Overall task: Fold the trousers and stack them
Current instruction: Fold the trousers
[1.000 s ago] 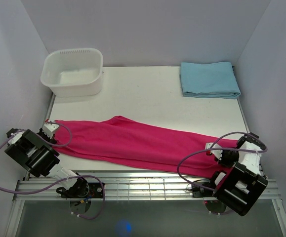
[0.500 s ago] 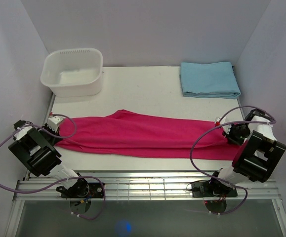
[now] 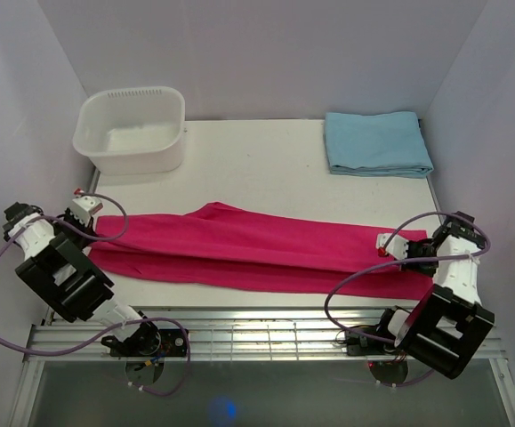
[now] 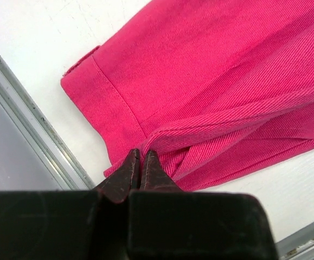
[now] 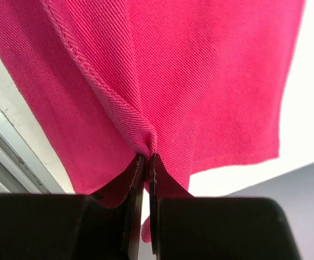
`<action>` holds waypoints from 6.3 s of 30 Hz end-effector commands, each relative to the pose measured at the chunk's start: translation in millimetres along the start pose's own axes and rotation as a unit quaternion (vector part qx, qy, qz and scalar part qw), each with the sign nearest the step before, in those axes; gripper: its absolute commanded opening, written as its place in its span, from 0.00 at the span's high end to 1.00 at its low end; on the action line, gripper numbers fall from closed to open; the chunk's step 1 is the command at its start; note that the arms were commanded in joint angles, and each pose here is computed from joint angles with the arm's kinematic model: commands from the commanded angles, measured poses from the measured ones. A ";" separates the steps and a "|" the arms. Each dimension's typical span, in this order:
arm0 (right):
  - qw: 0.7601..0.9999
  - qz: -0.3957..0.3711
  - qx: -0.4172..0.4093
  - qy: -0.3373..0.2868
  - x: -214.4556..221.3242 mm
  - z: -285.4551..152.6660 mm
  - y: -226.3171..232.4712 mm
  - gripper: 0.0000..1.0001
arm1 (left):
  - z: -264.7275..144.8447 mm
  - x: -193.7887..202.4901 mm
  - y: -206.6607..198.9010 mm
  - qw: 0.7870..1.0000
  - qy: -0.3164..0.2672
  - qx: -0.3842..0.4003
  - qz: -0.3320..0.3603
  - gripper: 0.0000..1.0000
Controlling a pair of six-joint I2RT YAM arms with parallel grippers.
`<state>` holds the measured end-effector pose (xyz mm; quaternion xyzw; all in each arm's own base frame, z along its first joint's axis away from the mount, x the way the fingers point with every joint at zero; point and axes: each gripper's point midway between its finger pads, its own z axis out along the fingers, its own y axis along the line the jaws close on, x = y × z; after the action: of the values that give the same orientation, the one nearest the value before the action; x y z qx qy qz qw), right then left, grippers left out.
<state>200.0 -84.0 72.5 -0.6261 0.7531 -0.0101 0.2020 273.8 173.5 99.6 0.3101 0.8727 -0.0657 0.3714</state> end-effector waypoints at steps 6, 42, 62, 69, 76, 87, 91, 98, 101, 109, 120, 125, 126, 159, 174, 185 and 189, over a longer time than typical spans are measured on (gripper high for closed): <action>0.992 -0.033 -0.049 0.108 49.2 22.1 34.1 0.35 | 6.2 69.7 6.7 0.991 0.114 -0.028 0.059 0.87; 0.962 0.262 -0.067 0.036 -10.6 57.6 -49.0 0.45 | 16.5 11.4 -67.3 0.993 0.040 0.062 -0.092 0.45; 0.971 -0.017 -0.091 -0.222 -324.3 24.6 9.1 0.57 | 185.9 -233.4 -167.0 0.960 -0.025 0.249 -0.126 0.34; 0.955 -0.105 -0.134 -0.244 -430.9 53.6 76.5 0.61 | 217.4 -217.1 -169.7 0.955 0.010 0.249 -0.163 0.40; 0.945 -0.153 -0.176 -0.231 -462.9 82.2 154.3 0.64 | 224.0 -207.1 -179.3 0.944 0.019 0.276 -0.177 0.51; 0.954 -0.124 -0.165 -0.217 -453.9 116.2 163.5 0.66 | 229.5 -200.9 -185.8 0.937 0.025 0.290 -0.193 0.61; 0.954 -0.125 -0.177 -0.206 -449.0 127.1 169.3 0.66 | 230.6 -201.3 -183.9 0.938 0.026 0.285 -0.193 0.61; 0.958 -0.132 -0.183 -0.176 -433.5 153.2 176.7 0.73 | 235.6 -196.7 -182.7 0.938 0.032 0.282 -0.199 0.63; 0.961 -0.131 -0.173 -0.173 -431.2 157.2 174.2 0.89 | 237.7 -194.3 -181.6 0.939 0.036 0.278 -0.199 0.71; 0.957 -0.121 -0.183 -0.190 -443.2 133.8 172.6 0.92 | 243.8 -192.7 -176.8 0.943 0.038 0.267 -0.197 0.99; 0.955 -0.108 -0.179 -0.209 -448.3 103.2 166.9 0.84 | 247.8 -195.0 -169.6 0.948 0.038 0.251 -0.195 1.00; 0.963 -0.106 -0.163 -0.188 -447.6 120.7 161.9 0.68 | 249.1 -193.2 -171.4 0.945 0.041 0.254 -0.202 1.00; 0.962 -0.106 -0.167 -0.188 -447.9 121.8 163.5 0.65 | 249.0 -194.2 -171.7 0.945 0.040 0.254 -0.200 1.00; 0.945 -0.045 -0.278 -0.166 -431.7 142.5 171.2 0.65 | 250.6 -186.7 -175.1 0.944 0.048 0.259 -0.200 1.00; 0.941 -0.009 -0.303 -0.152 -429.1 156.1 161.7 0.85 | 251.6 -187.9 -174.6 0.943 0.047 0.261 -0.200 1.00; 0.945 -0.019 -0.278 -0.169 -434.6 143.3 150.5 0.92 | 231.1 -204.4 -189.5 0.927 0.028 0.320 -0.193 0.76; 0.946 -0.020 -0.278 -0.168 -434.0 142.9 150.3 0.92 | 228.4 -199.5 -190.7 0.927 0.038 0.320 -0.190 0.86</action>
<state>162.4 402.3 25.1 -0.6620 0.6616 0.3195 0.1481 406.4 -152.3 35.8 0.2268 0.8755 -0.3812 0.1915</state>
